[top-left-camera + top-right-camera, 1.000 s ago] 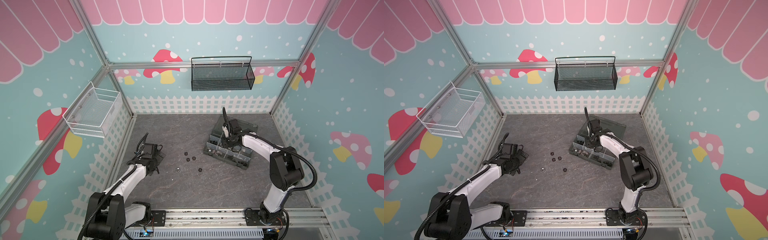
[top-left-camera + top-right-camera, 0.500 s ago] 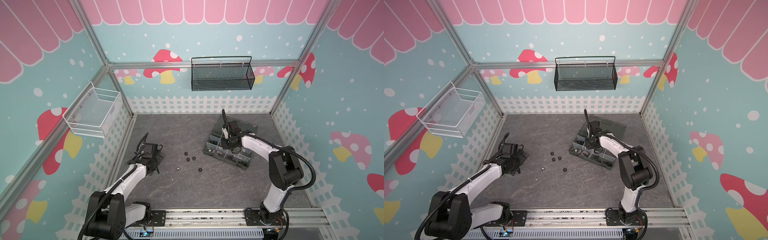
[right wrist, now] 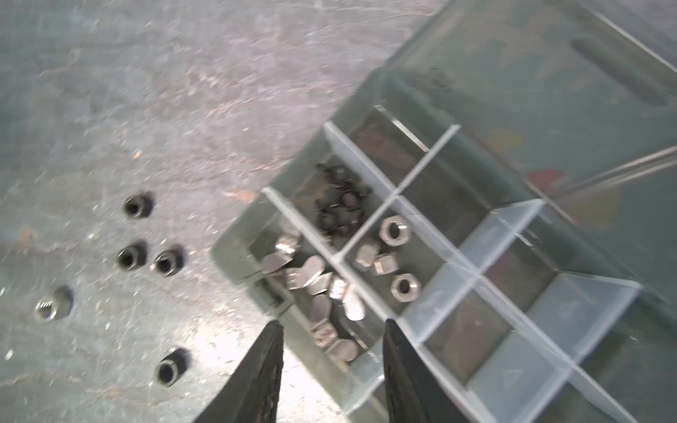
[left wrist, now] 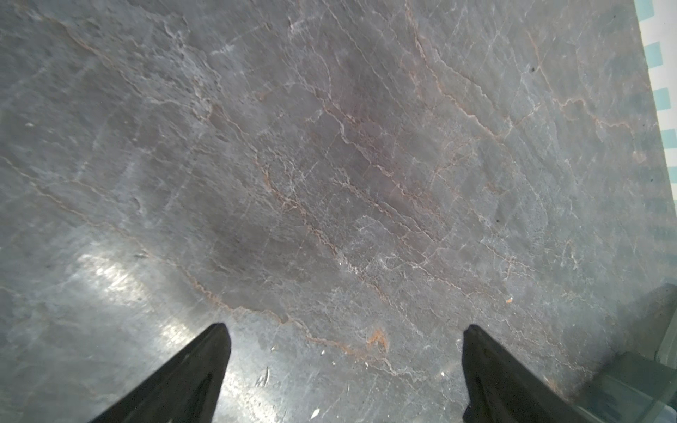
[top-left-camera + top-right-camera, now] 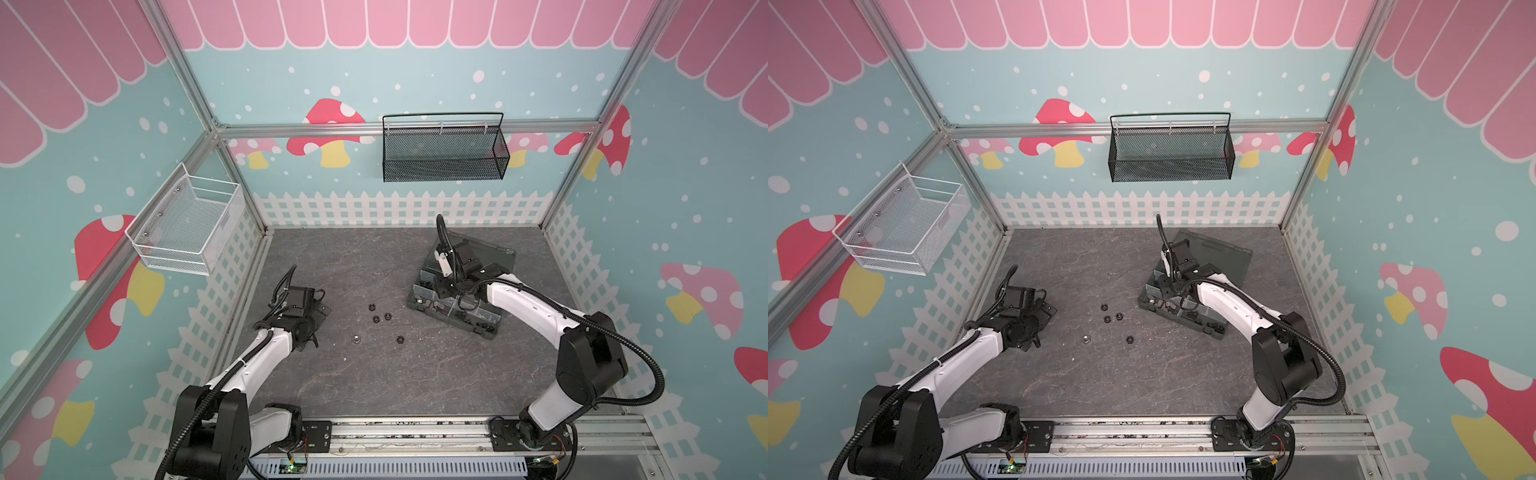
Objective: Sort the screws and nuts into containers
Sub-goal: Place the nut into the container, then pick up the nut from the center of the table.
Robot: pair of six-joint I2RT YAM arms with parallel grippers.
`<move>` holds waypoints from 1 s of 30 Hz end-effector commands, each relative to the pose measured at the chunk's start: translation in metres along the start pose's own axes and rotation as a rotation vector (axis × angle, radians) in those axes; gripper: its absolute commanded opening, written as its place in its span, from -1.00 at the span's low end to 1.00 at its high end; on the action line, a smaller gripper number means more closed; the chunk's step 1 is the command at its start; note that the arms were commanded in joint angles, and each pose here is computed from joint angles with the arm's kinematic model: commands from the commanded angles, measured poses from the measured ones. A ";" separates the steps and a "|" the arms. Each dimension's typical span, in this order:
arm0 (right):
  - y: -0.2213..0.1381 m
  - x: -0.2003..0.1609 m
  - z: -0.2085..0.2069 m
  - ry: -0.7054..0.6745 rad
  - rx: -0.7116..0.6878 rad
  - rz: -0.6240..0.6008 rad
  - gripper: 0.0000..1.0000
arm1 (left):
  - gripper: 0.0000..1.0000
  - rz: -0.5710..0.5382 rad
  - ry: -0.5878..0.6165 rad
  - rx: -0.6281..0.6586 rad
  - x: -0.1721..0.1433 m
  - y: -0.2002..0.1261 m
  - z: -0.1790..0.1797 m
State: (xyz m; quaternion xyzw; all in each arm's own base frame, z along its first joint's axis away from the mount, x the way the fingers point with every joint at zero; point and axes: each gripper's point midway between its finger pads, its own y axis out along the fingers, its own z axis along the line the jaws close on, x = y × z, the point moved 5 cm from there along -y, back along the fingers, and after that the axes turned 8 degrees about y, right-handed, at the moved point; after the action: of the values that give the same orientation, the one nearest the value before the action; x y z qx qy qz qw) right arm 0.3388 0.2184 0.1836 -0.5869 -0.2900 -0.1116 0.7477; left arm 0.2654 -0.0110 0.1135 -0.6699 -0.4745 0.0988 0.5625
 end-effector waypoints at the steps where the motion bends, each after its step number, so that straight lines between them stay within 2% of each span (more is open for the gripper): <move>1: 0.000 0.003 0.037 -0.060 0.043 -0.003 -0.05 | 1.00 -0.030 -0.015 0.021 0.009 -0.006 0.004; 6: 0.017 -0.012 0.099 -0.173 0.151 0.054 -0.05 | 1.00 -0.033 -0.032 0.042 0.011 -0.007 0.014; 15: 0.056 -0.049 0.176 -0.383 0.212 0.169 0.00 | 0.99 -0.062 -0.064 0.044 0.013 -0.012 0.025; 21: 0.074 -0.072 0.208 -0.497 0.220 0.223 0.06 | 1.00 -0.064 -0.070 0.048 0.013 -0.012 0.028; 30: 0.092 -0.092 0.227 -0.560 0.243 0.274 0.07 | 1.00 -0.058 -0.078 0.057 0.012 -0.010 0.030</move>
State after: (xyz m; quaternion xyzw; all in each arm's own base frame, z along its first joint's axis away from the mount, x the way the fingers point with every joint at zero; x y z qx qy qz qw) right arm 0.2454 0.4410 0.0962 -0.5318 -0.4116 0.1695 0.7205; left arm 0.2523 0.0119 0.1209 -0.6486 -0.5085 0.1130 0.5549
